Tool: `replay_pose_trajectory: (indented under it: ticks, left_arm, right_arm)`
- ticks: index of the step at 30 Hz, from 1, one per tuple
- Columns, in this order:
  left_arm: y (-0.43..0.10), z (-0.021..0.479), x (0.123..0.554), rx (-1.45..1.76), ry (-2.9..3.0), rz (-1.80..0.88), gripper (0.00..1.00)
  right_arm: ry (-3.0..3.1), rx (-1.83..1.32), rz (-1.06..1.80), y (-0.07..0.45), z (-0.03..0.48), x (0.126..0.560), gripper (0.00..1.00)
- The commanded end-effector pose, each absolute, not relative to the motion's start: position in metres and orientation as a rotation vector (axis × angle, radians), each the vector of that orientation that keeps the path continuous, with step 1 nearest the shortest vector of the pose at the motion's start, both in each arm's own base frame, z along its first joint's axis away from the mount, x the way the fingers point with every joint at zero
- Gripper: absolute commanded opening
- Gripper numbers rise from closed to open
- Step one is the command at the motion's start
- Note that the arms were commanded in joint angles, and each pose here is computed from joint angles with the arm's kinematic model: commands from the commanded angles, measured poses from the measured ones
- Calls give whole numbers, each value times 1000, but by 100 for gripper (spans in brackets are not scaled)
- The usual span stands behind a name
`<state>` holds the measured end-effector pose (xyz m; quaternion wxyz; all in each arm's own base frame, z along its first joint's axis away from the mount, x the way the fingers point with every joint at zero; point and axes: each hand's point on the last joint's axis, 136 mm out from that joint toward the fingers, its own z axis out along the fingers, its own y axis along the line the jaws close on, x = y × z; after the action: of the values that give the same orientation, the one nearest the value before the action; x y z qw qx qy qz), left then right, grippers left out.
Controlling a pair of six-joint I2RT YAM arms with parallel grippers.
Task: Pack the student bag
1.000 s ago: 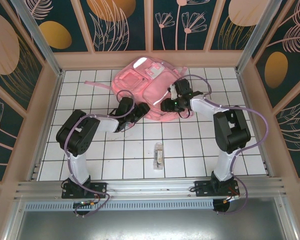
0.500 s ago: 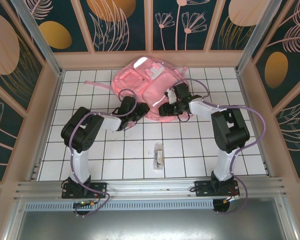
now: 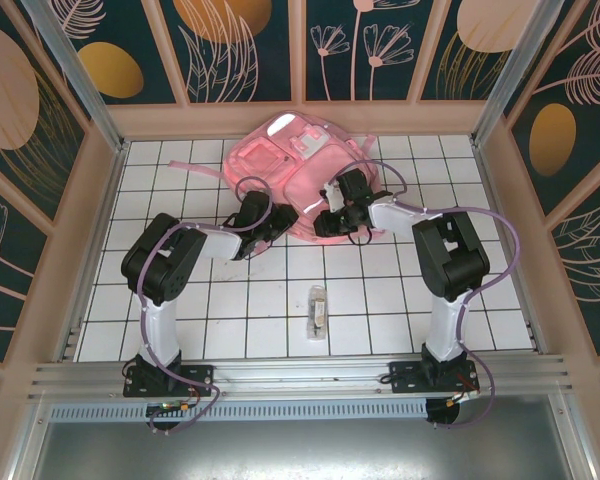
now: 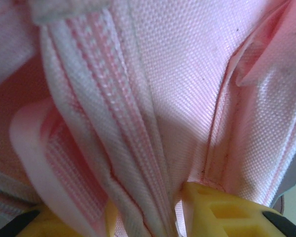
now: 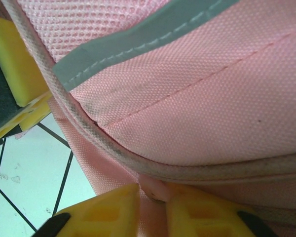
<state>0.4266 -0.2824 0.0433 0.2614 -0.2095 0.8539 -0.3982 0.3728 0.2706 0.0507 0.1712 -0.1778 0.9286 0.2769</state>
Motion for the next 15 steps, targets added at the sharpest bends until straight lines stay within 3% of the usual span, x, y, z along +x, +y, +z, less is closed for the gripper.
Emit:
replay_pose_trajectory:
  ticks: [1, 4, 10, 15]
  left_arm:
    - [-275, 53, 439, -568, 2271, -1042, 40]
    - [-268, 45, 443, -586, 2277, -1009, 40]
    - [-221, 15, 474, -715, 2266, -885, 40]
    - [-199, 28, 500, -680, 2250, -758, 40]
  right_arm:
    - [2707, -476, 850, 272, 37, 358, 14]
    - [2683, -446, 915, 273, 45, 359, 0]
    - [2653, -419, 841, 256, 69, 354, 0]
    - [2575, -456, 741, 241, 101, 350, 0]
